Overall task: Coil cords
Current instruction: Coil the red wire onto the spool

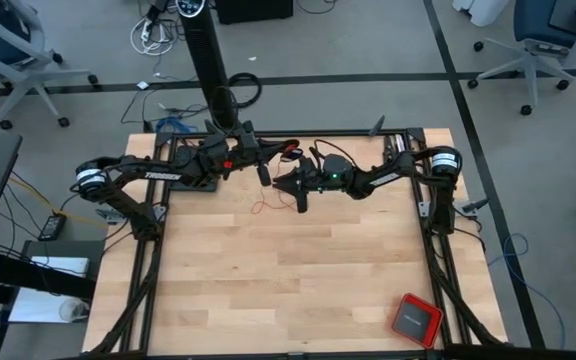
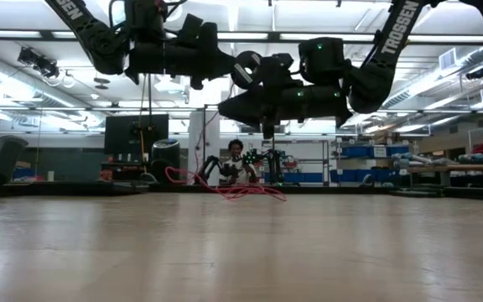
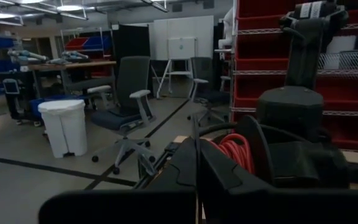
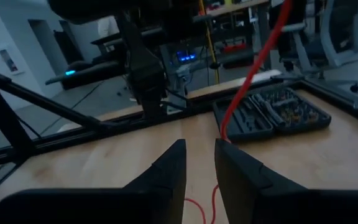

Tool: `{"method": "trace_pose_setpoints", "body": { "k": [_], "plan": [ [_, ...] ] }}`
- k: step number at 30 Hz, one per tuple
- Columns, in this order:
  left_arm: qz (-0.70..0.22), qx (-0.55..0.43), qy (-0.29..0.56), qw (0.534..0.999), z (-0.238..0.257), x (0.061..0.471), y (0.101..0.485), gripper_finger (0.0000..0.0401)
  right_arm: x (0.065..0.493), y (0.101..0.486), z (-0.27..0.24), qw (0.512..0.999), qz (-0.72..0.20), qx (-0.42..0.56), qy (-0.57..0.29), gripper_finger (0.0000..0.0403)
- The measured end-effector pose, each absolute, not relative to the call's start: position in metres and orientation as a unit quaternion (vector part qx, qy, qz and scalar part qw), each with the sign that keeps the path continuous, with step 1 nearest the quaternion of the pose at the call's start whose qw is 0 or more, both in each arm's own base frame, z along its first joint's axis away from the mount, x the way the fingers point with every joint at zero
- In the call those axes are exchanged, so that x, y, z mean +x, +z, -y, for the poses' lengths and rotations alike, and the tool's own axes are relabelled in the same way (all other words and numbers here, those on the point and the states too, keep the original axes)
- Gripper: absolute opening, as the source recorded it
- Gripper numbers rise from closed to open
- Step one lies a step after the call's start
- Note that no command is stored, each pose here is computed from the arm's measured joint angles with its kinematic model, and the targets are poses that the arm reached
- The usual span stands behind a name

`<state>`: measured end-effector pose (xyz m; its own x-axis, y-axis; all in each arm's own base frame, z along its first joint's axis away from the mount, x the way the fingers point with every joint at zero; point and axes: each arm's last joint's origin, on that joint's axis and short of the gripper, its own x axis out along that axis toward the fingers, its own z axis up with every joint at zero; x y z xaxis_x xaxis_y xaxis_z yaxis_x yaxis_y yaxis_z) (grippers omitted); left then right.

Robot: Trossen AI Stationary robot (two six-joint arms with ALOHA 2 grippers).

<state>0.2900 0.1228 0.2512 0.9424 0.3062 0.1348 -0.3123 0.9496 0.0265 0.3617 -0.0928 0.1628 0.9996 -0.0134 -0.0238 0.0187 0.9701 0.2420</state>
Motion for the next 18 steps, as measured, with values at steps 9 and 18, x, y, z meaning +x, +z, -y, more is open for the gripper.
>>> {"method": "trace_pose_setpoints", "body": {
  "k": [9, 18],
  "plan": [
    [0.074, 0.029, 0.158, 0.984, -0.1192, 0.2913, 0.2532, 0.0006, 0.3612, 0.1565, 0.0923, 0.992, -0.039, 0.121, -0.021, 0.0078],
    [0.076, 0.031, 0.153, 0.985, -0.1159, 0.2925, 0.2535, 0.0006, 0.3607, 0.1575, 0.0952, 0.994, -0.034, 0.102, -0.032, 0.0073]
  ]
}}
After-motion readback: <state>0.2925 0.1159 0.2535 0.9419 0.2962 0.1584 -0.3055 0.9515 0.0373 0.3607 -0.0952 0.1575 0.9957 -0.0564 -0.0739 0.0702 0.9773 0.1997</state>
